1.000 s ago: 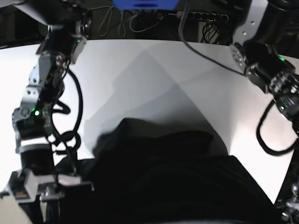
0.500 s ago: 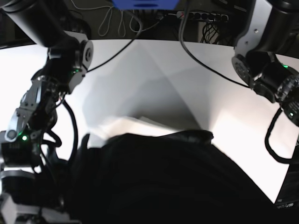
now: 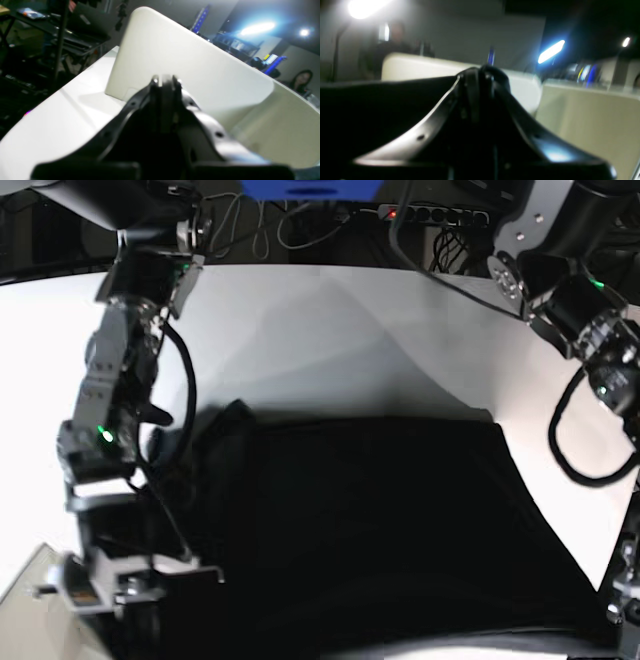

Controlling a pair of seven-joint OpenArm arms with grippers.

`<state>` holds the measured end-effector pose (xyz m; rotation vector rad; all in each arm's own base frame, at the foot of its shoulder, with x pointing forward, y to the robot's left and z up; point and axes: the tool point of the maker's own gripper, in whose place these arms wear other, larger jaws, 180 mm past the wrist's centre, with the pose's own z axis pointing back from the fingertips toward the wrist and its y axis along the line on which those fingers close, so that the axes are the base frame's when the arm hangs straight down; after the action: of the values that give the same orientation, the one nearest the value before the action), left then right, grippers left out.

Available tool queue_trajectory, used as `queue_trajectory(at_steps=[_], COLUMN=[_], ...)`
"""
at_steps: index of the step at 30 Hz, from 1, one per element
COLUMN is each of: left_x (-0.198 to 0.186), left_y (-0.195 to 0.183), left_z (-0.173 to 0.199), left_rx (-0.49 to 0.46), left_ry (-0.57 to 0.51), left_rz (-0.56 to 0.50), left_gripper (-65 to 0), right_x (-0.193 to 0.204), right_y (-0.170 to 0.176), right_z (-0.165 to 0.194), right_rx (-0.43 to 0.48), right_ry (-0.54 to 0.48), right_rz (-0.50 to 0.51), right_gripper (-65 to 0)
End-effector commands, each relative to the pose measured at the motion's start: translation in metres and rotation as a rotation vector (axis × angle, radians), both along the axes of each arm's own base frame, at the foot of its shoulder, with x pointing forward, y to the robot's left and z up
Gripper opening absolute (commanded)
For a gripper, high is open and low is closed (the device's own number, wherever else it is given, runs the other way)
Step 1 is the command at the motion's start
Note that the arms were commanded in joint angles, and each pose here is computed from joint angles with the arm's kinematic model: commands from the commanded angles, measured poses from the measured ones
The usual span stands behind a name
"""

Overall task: Layout the t-shirt on the table in an organized manner, then fold the t-shirt properly
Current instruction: 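Lift the shirt high with both grippers and lay it down flat, then open both grippers and raise them off the flattened shirt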

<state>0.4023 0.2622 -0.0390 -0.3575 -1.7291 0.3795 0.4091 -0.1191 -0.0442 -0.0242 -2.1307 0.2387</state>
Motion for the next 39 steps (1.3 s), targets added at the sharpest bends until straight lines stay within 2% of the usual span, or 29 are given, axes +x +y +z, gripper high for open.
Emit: queue_trajectory(at_steps=[1, 6, 9, 13, 16, 18, 20, 22, 24, 26, 28, 31, 33, 39], left_x=[0.000, 0.027, 0.048, 0.081, 0.109, 0.127, 0.140, 0.142, 0.140, 0.132, 0.124, 0.096, 0.077, 0.005], left_y=[0.004, 0.008, 0.010, 0.017, 0.019, 0.018, 0.014, 0.017, 0.020, 0.023, 0.025, 0.031, 0.029, 0.020], left_z=[0.015, -0.004, -0.020, -0.039, -0.069, -0.092, -0.124, -0.144, -0.148, -0.166, -0.171, -0.186, -0.196, -0.251], left_rx=[0.014, 0.024, 0.009, -0.052, -0.132, -0.194, -0.252, -0.278, -0.271, -0.274, -0.258, -0.199, -0.161, -0.078], left_ry=[-0.043, 0.044, 0.110, 0.195, 0.295, 0.376, 0.472, 0.536, 0.543, 0.574, 0.573, 0.573, 0.578, 0.666], left_rz=[0.019, 0.037, 0.032, 0.022, 0.000, -0.023, -0.047, -0.056, -0.054, -0.044, -0.033, -0.002, 0.009, 0.031], left_gripper=[-64.7, -64.7, -64.7, -64.1, -63.7, -60.0, -52.0, -41.4, -31.4, -21.8, -15.2, -13.3, -13.3, -13.3], right_x=[0.003, 0.053, 0.093, 0.159, 0.195, 0.210, 0.216, 0.217, 0.213, 0.206, 0.197, 0.172, 0.152, 0.081], right_y=[0.000, -0.006, -0.009, -0.012, -0.008, -0.016, -0.014, -0.013, -0.015, -0.022, -0.031, -0.037, -0.040, -0.038], right_z=[0.022, 0.010, -0.001, -0.035, -0.066, -0.085, -0.104, -0.114, -0.126, -0.138, -0.142, -0.154, -0.166, -0.199], right_rx=[0.013, 0.025, 0.035, 0.037, 0.060, 0.071, 0.087, 0.090, 0.080, 0.071, 0.068, 0.038, 0.015, -0.034], right_ry=[-0.071, 0.011, 0.111, 0.337, 0.508, 0.607, 0.682, 0.718, 0.743, 0.757, 0.729, 0.688, 0.699, 0.686], right_rz=[0.010, 0.015, 0.017, 0.025, 0.047, 0.042, 0.053, 0.055, 0.048, 0.032, 0.013, -0.012, -0.029, -0.050], right_gripper=[-65.0, -65.0, -65.0, -65.0, -65.0, -65.0, -58.9, -48.9, -39.4, -32.3, -29.0, -28.2, -28.2, -28.1])
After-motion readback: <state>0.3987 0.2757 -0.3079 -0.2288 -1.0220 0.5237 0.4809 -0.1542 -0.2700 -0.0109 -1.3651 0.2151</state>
